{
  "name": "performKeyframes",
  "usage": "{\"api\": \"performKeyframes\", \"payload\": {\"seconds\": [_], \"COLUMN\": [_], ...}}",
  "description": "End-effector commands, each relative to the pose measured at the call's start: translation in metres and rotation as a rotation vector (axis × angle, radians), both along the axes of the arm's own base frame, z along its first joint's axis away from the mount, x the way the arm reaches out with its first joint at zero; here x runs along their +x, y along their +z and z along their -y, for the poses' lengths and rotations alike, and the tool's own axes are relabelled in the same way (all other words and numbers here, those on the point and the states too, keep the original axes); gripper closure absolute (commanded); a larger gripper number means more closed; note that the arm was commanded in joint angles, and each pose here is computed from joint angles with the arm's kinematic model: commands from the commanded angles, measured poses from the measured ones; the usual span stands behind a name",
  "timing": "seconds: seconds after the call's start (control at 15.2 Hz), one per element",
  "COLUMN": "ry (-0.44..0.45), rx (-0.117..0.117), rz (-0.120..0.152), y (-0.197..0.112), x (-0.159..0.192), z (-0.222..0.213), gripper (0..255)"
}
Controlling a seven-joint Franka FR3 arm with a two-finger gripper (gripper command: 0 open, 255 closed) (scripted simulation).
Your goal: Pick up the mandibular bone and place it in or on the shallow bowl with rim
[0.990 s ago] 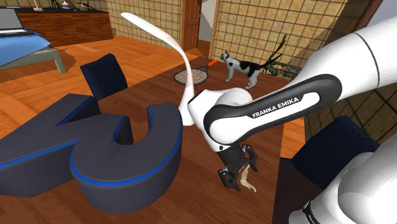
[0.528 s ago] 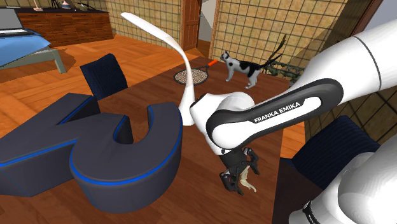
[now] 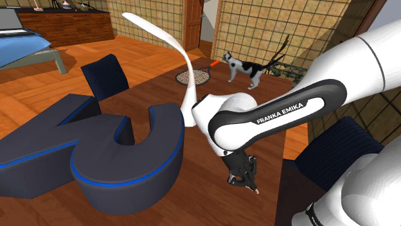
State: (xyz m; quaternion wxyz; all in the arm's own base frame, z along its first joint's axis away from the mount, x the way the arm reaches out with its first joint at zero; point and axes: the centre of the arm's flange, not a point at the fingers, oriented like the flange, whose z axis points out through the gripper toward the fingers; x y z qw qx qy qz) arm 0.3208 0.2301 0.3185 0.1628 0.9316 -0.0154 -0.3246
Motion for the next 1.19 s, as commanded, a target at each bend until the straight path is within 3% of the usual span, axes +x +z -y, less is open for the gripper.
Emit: {"api": "performKeyframes", "payload": {"seconds": [0.0,0.2,0.26,0.4,0.46,0.53,0.79,0.86,1.12], "ry": [0.000,0.000,0.000,-0.445,-0.234,-0.234,-1.041,-1.119,-1.119], "rx": [0.000,0.000,0.000,-0.064,-0.035,-0.035,-0.084,-0.089,-0.089], "rz": [0.000,0.000,0.000,0.355,0.191,0.191,0.700,0.749,0.749], "y": [0.000,0.000,0.000,0.030,0.016,0.016,0.048,0.050,0.029], "x": [0.000,0.000,0.000,-0.008,-0.004,-0.004,-0.043,-0.050,-0.050], "z": [0.000,0.000,0.000,0.037,0.022,0.022,0.096,0.100,0.100], "gripper": [255,255,0,0,0,0,0,0,0]}}
